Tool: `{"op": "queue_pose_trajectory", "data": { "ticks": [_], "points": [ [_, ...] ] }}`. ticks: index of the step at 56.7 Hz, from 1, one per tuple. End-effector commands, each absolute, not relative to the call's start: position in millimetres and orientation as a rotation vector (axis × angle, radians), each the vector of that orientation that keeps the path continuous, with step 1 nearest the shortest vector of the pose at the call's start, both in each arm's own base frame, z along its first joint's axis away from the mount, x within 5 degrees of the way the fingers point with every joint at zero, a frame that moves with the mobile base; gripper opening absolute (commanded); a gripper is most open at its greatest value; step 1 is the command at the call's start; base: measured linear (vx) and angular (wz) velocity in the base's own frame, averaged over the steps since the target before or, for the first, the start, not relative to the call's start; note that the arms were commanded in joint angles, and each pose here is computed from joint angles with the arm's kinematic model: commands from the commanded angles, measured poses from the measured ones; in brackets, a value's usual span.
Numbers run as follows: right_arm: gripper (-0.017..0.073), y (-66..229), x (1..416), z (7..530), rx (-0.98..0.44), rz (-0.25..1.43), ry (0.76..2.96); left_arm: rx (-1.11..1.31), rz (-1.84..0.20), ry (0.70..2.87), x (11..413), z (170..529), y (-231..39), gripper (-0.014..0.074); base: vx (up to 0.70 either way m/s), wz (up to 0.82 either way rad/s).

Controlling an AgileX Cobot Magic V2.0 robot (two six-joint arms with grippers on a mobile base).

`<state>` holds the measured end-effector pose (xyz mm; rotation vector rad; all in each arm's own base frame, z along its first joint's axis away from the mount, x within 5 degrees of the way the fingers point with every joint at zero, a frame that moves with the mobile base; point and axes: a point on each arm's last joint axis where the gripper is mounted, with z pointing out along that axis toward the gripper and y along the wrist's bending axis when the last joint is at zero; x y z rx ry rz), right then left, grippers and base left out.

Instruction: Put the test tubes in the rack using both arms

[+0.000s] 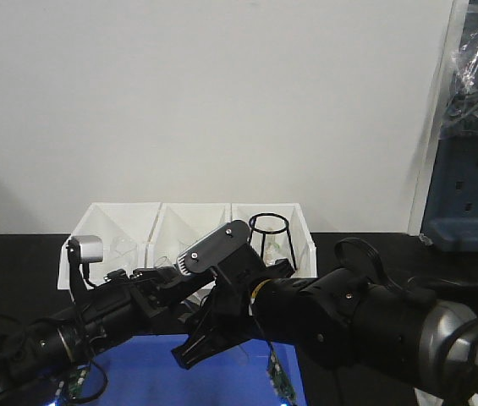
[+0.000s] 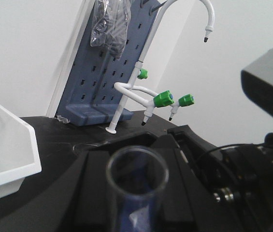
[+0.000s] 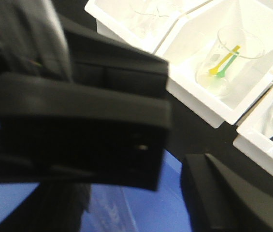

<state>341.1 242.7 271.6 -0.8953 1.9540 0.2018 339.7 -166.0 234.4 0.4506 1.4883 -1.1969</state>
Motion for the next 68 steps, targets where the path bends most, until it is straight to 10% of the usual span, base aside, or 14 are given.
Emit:
{"op": "queue_pose_trajectory", "data": {
  "ticks": [1,28,52,68],
  "points": [
    [0.0377,248,337,311,-0.846,0.241,1.781,0.452,-1.244,1.329,335,268,-166,0.0095,0.0,0.0],
    [-0.0015,254,333,311,-0.869,0.245,1.769,0.451,-1.239,1.337,336,267,-166,0.0132,0.0,0.0],
    [-0.0011,248,336,309,-0.846,0.241,1.807,0.426,-1.238,1.33,337,268,-165,0.0478,0.0,0.0],
    [-0.0011,224,353,310,-0.763,0.211,1.825,0.41,-1.239,1.321,338,269,-164,0.0501,0.0,0.0]
  ]
}}
